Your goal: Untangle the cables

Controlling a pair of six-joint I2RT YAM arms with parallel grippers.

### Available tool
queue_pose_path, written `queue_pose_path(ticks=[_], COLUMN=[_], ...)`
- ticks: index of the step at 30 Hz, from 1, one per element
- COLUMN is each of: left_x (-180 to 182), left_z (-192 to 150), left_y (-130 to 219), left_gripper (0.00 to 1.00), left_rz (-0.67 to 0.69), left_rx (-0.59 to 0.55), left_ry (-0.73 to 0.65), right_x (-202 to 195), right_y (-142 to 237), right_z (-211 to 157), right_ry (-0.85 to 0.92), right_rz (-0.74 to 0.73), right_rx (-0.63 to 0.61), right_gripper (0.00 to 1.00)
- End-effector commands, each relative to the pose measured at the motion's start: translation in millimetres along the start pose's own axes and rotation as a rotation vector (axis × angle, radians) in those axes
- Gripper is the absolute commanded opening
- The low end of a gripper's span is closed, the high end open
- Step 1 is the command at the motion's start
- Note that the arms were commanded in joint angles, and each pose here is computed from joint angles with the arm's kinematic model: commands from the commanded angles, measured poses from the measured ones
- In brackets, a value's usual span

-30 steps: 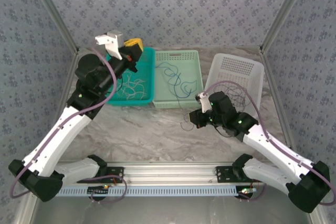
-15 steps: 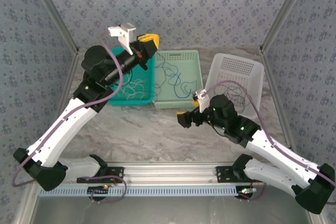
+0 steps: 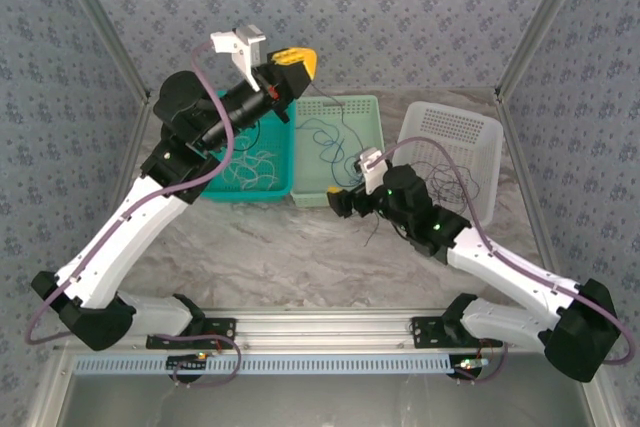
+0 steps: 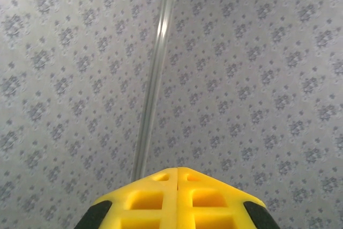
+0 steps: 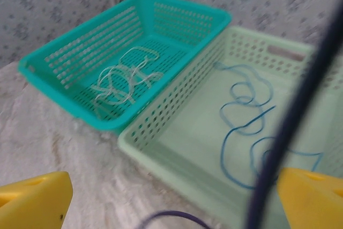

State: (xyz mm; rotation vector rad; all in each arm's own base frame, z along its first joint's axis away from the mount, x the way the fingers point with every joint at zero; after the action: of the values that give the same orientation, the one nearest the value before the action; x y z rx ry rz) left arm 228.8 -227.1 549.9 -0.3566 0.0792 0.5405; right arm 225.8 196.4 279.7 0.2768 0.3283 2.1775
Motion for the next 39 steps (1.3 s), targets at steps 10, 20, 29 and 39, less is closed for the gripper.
queue_pose_path(ticks=[10,20,29,39], left_x=[-11,-1,13,40], left_z=[19,4,-15,-73], left_y=[-30,-90,-145,-197], left_gripper=[0.00,0.00,0.00,0.00], left_rz=[-0.116,-0.228,-0.295,-0.332], left_rx=[-0.078,-0.077,-0.045,-0.044], left_ry=[0.041,0.102,0.152,0.249], right_x=[-25,-72,-121,-173], right_y=[-5,15,49,64], right_z=[72,95,100,66], right_ry=[0.048,0.004,0.009,-0.092], right_rz=[0.011,-0.074,-0.276,-0.453], right_rx=[-0.138,-0.152,-0.100,-0.052], right_gripper=[0.90,0.37,0.16,0.11])
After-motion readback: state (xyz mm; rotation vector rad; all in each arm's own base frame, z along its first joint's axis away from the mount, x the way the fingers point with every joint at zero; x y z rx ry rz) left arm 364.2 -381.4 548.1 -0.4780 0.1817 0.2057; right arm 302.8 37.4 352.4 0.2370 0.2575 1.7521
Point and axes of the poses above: each hand's point on the last joint's axis, 136 mm out from that joint toward the fingers, its own y axis back along the fingers, its own x axis along the line the jaws close on, z = x × y, the point moved 8 cm from there along y, back along the fingers, and after that the axes turned 2 degrees about -y, right-handed, at the moved point
